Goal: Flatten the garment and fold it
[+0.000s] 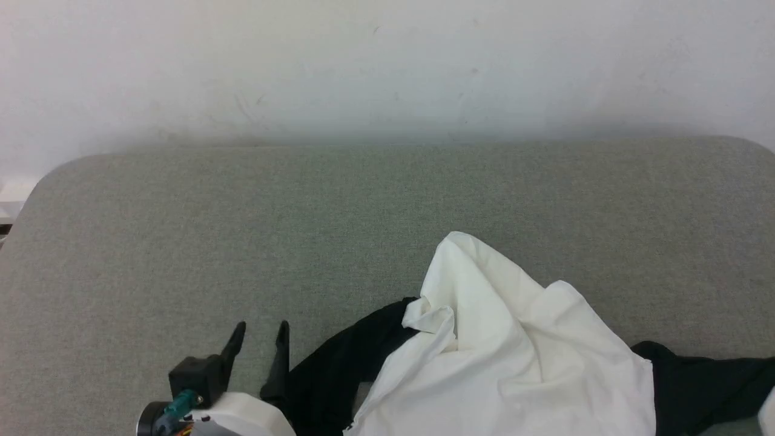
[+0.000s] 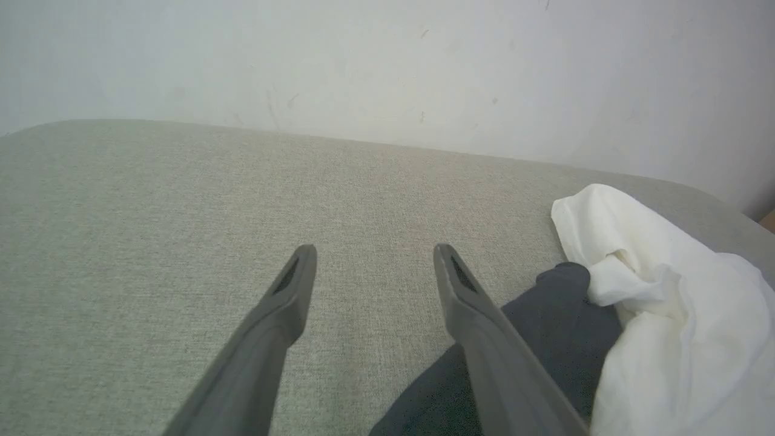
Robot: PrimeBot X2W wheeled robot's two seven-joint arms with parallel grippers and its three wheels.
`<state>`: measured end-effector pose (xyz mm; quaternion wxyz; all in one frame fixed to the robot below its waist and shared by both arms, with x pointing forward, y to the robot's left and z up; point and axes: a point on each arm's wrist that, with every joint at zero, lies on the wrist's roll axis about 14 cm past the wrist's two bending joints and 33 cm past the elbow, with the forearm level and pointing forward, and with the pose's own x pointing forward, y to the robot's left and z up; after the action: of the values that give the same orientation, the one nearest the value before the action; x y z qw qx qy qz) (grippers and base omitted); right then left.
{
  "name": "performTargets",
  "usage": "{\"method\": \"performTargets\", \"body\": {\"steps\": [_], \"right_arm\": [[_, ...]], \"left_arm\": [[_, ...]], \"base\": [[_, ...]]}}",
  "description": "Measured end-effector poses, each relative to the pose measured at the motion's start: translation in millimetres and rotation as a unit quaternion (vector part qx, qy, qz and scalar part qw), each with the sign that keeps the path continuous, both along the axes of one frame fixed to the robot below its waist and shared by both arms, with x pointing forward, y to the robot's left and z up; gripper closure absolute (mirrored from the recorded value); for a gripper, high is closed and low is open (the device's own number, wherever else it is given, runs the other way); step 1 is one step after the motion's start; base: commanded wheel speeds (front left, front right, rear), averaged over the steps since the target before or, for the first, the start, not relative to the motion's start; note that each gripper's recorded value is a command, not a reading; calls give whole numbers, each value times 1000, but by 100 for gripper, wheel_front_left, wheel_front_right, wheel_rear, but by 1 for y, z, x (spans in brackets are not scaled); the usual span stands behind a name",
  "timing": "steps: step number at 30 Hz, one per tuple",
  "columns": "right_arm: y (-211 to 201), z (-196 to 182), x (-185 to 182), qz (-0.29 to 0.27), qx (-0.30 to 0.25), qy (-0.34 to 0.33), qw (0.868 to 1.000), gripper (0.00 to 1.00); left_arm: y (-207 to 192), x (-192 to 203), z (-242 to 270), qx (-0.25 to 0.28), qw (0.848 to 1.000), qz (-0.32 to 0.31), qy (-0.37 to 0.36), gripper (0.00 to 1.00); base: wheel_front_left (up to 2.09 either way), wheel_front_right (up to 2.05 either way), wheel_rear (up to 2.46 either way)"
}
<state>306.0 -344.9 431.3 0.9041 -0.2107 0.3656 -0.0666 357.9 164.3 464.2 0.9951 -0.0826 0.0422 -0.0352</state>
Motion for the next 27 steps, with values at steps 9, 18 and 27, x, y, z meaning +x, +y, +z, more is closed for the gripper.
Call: {"method": "performTargets", "body": {"steps": [9,18,27], "right_arm": [[58,67,48,58,47,-185,980,0],[111,105,62,95,106,-298,944,0],[120,67,62,81,129,-263,953,0]], "left_arm": [[-44,2,-19,7,993,-103,61,0],[-87,13,-53,67,955,-218,192,0],[-102,33,-75,108,921,-277,251,100]], "base": [[0,0,0],[0,0,0],[0,0,0]]}}
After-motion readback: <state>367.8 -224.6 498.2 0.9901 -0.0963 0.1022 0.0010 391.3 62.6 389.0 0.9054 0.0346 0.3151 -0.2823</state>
